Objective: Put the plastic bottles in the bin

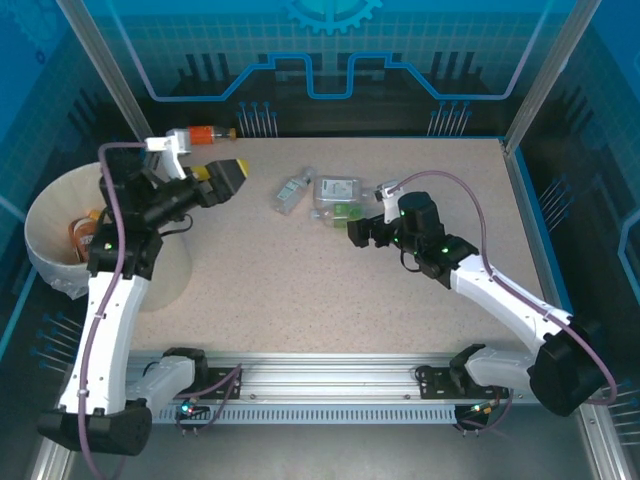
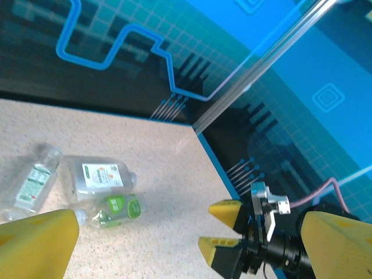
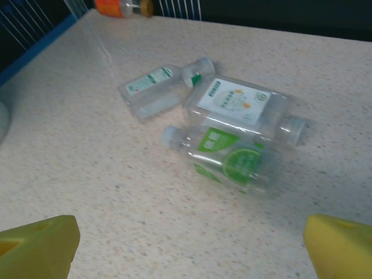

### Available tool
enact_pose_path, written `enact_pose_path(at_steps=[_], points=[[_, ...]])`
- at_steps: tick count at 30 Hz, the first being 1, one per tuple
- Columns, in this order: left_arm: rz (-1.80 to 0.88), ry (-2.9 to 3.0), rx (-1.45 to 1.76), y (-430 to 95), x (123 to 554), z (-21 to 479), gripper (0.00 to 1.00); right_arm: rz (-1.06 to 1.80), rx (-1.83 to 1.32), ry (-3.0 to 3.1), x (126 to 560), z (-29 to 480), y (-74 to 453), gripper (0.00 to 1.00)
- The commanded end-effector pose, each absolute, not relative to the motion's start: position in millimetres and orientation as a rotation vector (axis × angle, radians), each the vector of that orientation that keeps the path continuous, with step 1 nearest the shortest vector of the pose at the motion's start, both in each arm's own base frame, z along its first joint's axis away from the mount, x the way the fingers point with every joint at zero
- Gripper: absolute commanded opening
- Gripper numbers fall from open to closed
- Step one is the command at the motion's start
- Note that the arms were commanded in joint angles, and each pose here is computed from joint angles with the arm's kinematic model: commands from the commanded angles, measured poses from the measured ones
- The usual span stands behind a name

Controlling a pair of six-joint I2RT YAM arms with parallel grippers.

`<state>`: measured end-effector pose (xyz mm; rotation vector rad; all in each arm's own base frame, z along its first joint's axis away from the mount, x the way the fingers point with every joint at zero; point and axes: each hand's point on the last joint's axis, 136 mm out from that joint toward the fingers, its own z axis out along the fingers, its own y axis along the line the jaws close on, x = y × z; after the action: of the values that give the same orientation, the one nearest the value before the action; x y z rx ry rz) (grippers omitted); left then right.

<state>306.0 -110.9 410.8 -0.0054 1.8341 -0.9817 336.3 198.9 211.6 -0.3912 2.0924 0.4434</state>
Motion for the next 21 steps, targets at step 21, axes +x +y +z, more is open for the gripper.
enact_pose_path(at_steps=[21], points=[[-0.875,1.937,-0.039,-131.9,321.1,350.2,0.99,0.22,-1.379,2.288,405.2,98.8,210.2,0.99]])
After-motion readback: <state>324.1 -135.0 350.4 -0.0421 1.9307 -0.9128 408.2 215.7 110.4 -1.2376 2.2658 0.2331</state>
